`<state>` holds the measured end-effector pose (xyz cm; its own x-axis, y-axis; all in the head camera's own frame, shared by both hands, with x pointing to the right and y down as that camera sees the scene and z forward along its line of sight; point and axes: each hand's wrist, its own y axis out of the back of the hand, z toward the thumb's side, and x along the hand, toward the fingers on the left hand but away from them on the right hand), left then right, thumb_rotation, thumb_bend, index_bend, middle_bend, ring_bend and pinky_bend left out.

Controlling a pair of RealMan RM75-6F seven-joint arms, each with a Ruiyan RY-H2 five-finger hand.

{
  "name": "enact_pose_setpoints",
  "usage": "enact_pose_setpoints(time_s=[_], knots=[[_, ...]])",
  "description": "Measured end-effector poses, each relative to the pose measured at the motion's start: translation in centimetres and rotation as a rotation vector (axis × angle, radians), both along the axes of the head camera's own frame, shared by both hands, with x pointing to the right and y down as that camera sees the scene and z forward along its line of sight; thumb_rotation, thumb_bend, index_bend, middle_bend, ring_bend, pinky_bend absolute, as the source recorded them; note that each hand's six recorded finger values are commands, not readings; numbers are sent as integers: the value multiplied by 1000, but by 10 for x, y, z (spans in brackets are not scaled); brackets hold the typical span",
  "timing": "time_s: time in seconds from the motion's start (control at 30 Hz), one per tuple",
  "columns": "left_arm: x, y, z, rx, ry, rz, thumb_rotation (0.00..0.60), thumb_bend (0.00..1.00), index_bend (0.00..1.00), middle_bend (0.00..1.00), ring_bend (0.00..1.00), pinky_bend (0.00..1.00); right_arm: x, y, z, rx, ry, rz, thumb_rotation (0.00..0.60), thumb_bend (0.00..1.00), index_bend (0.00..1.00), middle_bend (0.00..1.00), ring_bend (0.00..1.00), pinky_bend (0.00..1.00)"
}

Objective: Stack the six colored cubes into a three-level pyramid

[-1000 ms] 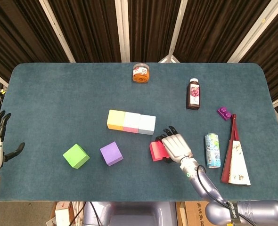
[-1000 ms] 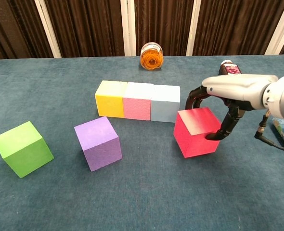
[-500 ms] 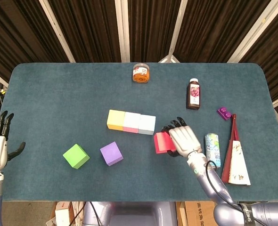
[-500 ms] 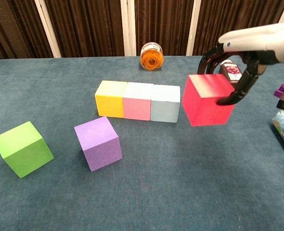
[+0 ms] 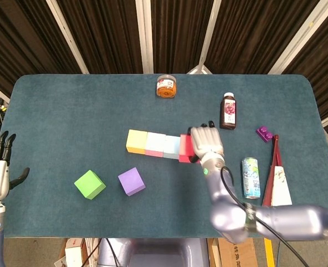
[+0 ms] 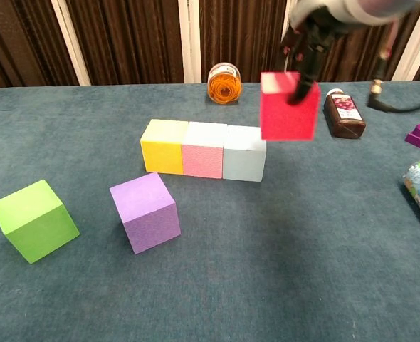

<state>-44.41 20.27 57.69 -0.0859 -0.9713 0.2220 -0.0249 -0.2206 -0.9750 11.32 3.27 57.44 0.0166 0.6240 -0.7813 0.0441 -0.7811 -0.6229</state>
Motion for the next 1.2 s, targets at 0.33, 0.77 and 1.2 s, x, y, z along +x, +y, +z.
enact_pose_setpoints(time_s=[0.33, 0.77, 1.2], knots=[[-3, 0, -4, 7, 3, -21, 600, 273, 88, 22, 0, 0, -48, -21, 5, 44, -21, 124, 600, 278, 379, 346, 173, 0], [-4, 0, -2, 9, -6, -32, 600, 273, 89, 21, 0, 0, -66, -23, 32, 39, -34, 90, 600, 278, 379, 346, 173, 0], [-2, 0, -2, 13, -2, -33, 600, 273, 90, 20, 0, 0, -61, -17, 42, 18, -51, 74, 600, 278, 379, 345, 173, 0]])
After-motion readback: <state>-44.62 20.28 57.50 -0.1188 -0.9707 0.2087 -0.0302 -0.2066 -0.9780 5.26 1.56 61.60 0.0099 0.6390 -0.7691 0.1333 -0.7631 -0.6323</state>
